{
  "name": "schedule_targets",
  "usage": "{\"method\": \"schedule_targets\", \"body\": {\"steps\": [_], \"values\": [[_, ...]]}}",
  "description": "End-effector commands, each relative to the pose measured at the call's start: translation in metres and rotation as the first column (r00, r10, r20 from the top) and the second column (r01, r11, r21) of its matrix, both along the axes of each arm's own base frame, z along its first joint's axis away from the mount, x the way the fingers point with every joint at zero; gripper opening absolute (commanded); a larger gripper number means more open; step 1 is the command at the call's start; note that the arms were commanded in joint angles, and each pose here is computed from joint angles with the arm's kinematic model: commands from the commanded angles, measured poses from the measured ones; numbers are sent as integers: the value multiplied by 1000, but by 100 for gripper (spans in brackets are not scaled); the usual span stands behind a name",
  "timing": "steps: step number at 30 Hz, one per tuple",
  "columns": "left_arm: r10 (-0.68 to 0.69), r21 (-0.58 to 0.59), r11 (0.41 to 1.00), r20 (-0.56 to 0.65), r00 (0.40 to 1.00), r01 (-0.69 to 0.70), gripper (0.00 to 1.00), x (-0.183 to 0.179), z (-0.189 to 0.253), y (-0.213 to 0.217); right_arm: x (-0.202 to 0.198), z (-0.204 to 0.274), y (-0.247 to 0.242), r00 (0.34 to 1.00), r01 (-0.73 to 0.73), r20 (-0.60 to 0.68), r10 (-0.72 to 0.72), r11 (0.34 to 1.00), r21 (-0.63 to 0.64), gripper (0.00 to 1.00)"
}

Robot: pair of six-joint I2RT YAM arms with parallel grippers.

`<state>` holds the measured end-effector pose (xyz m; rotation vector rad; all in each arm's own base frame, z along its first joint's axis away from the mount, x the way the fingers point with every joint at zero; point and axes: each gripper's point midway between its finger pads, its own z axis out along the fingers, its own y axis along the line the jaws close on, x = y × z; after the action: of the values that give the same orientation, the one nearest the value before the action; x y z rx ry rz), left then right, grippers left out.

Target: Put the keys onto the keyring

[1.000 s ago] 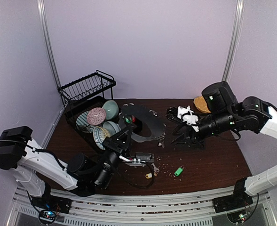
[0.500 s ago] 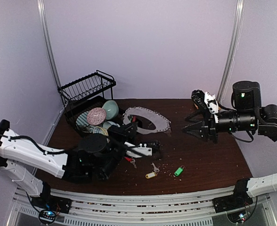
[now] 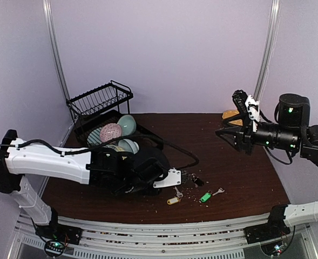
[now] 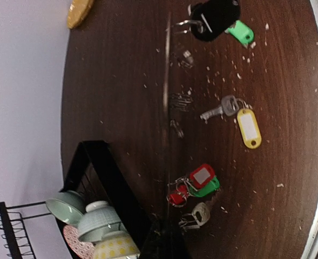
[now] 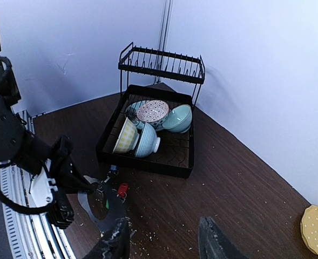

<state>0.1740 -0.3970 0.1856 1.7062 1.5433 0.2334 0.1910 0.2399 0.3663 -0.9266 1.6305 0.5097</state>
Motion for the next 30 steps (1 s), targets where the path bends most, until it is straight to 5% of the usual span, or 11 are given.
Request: {"method": "schedule_targets", "body": {"steps": [1,13,19,26,30], "values": [[103,-40,993,-213,972,-114,0,-3,-9,15,7,2,-6,998,55,0,-55,998,36,46],[164,-59,977,-398,903,-203,0,8,-24,28,38,-41,-2,974,187,-128,-188,982,-26,46],[135,-175,955,-458,879,-238,0,9,-4,25,73,-98,-52,800,502,-308,-514,856,-124,46],[-8,-317,919,-612,791,-236,0,-8,2,13,61,-184,-71,651,526,-480,-588,805,-273,42],[-104,-399,877,-702,704,-268,0,-22,3,3,53,-202,-57,643,468,-554,-528,844,-262,35]]}}
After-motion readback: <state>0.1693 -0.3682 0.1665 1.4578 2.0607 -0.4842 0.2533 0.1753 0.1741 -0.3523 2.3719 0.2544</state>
